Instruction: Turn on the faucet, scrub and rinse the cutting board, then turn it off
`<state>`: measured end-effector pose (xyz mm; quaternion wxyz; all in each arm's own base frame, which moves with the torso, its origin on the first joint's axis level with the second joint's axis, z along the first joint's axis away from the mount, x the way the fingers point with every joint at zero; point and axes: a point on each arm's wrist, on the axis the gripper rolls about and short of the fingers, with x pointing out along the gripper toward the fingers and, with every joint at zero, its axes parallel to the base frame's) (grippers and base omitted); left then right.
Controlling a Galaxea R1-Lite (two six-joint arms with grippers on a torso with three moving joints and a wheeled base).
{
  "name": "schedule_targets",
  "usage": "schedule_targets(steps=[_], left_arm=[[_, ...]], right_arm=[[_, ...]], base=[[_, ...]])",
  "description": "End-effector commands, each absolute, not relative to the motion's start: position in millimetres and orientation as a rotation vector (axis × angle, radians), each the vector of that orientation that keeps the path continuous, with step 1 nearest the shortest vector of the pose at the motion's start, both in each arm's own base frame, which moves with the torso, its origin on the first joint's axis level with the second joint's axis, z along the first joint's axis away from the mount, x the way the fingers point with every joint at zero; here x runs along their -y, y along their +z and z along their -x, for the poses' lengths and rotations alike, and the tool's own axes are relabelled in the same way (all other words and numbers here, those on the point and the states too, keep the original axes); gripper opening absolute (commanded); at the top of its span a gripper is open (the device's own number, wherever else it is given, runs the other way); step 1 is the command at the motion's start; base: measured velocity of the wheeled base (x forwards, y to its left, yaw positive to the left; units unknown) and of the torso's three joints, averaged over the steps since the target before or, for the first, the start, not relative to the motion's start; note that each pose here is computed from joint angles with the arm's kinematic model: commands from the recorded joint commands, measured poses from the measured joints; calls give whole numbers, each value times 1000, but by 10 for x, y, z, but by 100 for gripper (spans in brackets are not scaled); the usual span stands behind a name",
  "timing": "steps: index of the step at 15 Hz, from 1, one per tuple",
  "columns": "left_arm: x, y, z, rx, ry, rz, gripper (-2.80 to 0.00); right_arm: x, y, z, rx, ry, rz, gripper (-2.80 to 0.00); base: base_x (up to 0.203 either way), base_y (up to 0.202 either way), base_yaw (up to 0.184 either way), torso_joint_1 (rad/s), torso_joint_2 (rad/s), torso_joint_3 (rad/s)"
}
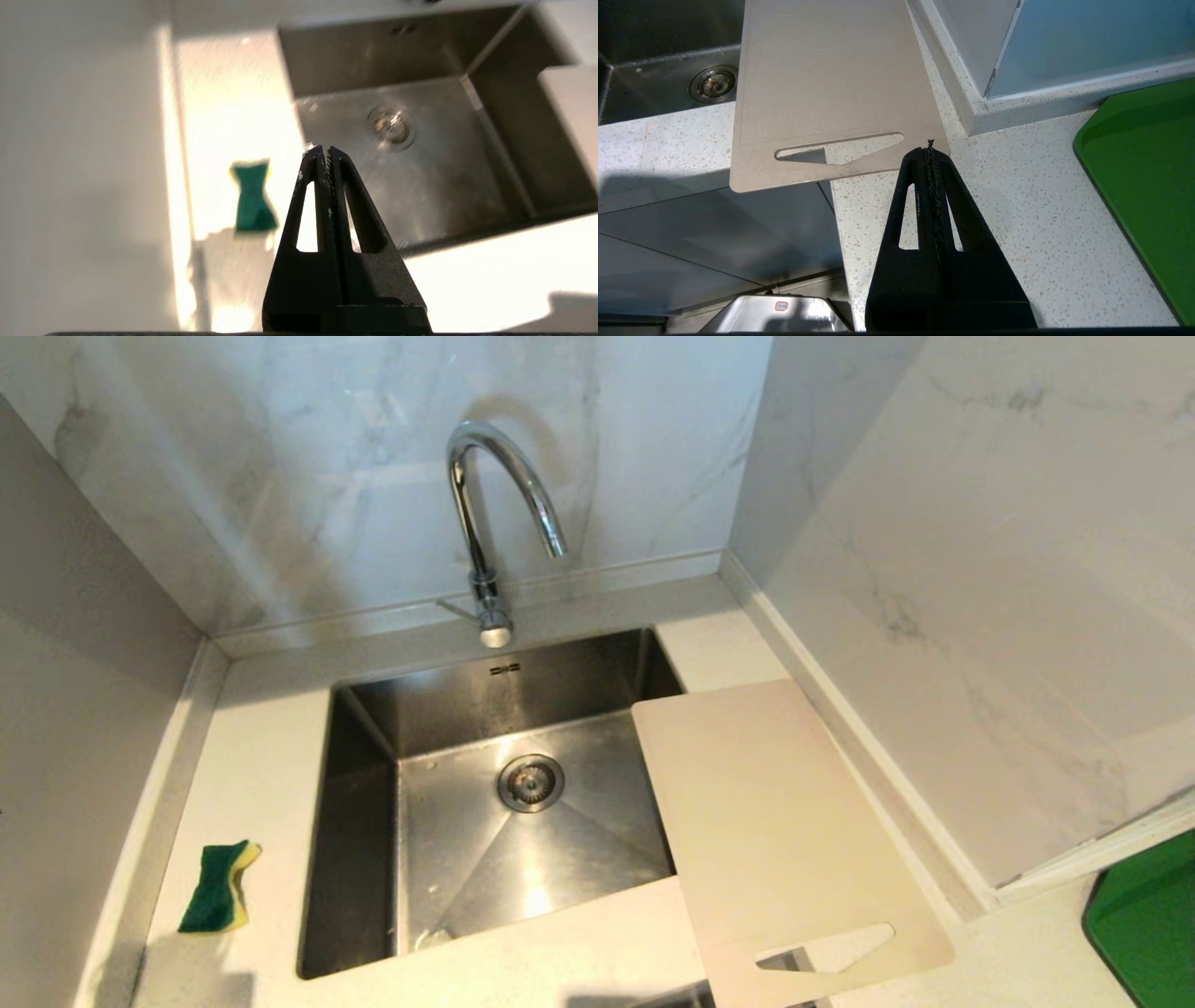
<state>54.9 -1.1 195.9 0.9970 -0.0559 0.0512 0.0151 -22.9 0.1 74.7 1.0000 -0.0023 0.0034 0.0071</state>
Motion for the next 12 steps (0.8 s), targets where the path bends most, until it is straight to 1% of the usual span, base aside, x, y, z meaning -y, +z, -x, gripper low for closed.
schedule_targets(steps=[1, 4, 8, 10, 12], left_arm=[[-8, 1817, -247, -45, 45, 128, -280], [-26, 1616, -20, -61, 75, 143, -280], [-41, 1499, 215, 8, 123, 160, -280], [-40, 1443, 292, 47, 141, 114, -280], [-37, 1241, 387, 88, 149, 7, -280]], right_arm=[[0, 743, 227, -9, 14, 5, -280], [0, 743, 227, -9, 14, 5, -280], [0, 743, 227, -9, 14, 3, -280], [0, 743, 227, -9, 14, 3, -280], [0, 743, 227, -9, 12, 2, -280]], base=[[0, 0, 0, 0, 0, 0], [0, 0, 0, 0, 0, 0], [0, 0, 0, 0, 0, 0], [0, 0, 0, 0, 0, 0], [0, 0, 0, 0, 0, 0]])
